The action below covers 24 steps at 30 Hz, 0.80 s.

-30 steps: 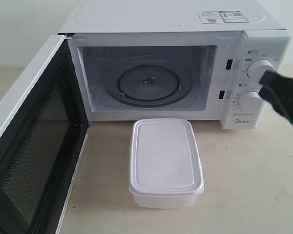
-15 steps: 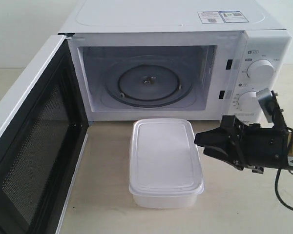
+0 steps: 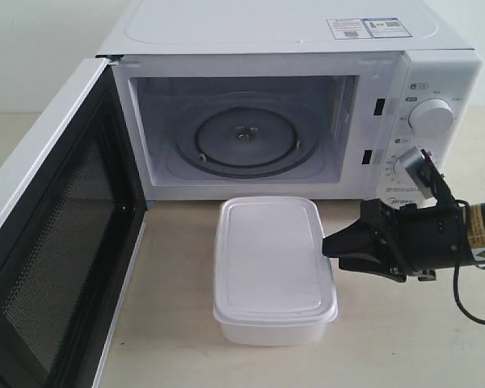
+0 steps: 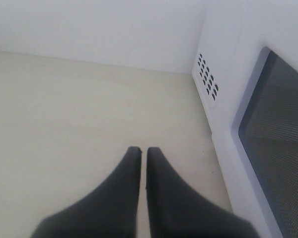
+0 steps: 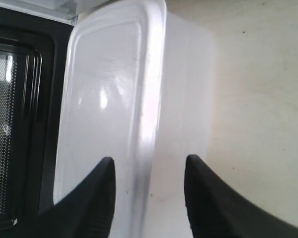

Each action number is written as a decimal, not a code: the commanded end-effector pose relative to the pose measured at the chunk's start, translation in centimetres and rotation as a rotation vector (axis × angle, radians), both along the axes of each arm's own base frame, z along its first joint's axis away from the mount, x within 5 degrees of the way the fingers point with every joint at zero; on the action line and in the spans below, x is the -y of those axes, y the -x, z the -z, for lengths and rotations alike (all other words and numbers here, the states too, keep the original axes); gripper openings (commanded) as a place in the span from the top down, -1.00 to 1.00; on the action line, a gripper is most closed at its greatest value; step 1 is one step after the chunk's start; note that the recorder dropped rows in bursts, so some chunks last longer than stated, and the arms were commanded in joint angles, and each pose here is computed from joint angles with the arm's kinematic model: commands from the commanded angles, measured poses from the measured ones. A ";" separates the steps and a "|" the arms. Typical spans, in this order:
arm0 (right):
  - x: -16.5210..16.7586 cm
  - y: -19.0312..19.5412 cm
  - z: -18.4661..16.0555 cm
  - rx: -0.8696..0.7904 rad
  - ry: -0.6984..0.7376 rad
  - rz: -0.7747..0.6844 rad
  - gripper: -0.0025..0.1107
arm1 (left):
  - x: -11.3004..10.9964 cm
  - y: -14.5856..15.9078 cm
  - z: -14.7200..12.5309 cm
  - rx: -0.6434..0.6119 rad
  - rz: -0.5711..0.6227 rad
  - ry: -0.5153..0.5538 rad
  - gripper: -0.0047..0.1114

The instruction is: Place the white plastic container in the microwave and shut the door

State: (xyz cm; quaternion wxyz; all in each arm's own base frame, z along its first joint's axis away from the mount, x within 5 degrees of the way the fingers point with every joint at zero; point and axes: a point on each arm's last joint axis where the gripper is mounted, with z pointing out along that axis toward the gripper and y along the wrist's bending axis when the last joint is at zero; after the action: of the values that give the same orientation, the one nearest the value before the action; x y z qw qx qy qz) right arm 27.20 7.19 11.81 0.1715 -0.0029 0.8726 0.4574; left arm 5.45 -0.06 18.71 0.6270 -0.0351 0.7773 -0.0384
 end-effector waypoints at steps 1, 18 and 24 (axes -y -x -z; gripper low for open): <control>-0.7 0.0 0.3 0.015 0.003 -0.037 0.26 | 0.0 0.0 0.1 0.005 0.000 0.001 0.84; -1.6 -0.3 0.6 0.042 0.029 -0.020 -0.07 | 0.0 0.0 0.1 0.005 0.000 0.001 0.84; -2.3 -0.7 1.5 0.028 0.046 -0.041 -0.07 | 0.0 0.0 0.1 0.005 0.000 0.001 0.84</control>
State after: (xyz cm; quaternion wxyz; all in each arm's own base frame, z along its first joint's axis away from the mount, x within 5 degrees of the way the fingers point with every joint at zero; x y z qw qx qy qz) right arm 27.54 9.40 10.51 0.1716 -0.0293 0.8793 0.4433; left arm 5.45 -0.06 18.71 0.6270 -0.0351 0.7773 -0.0384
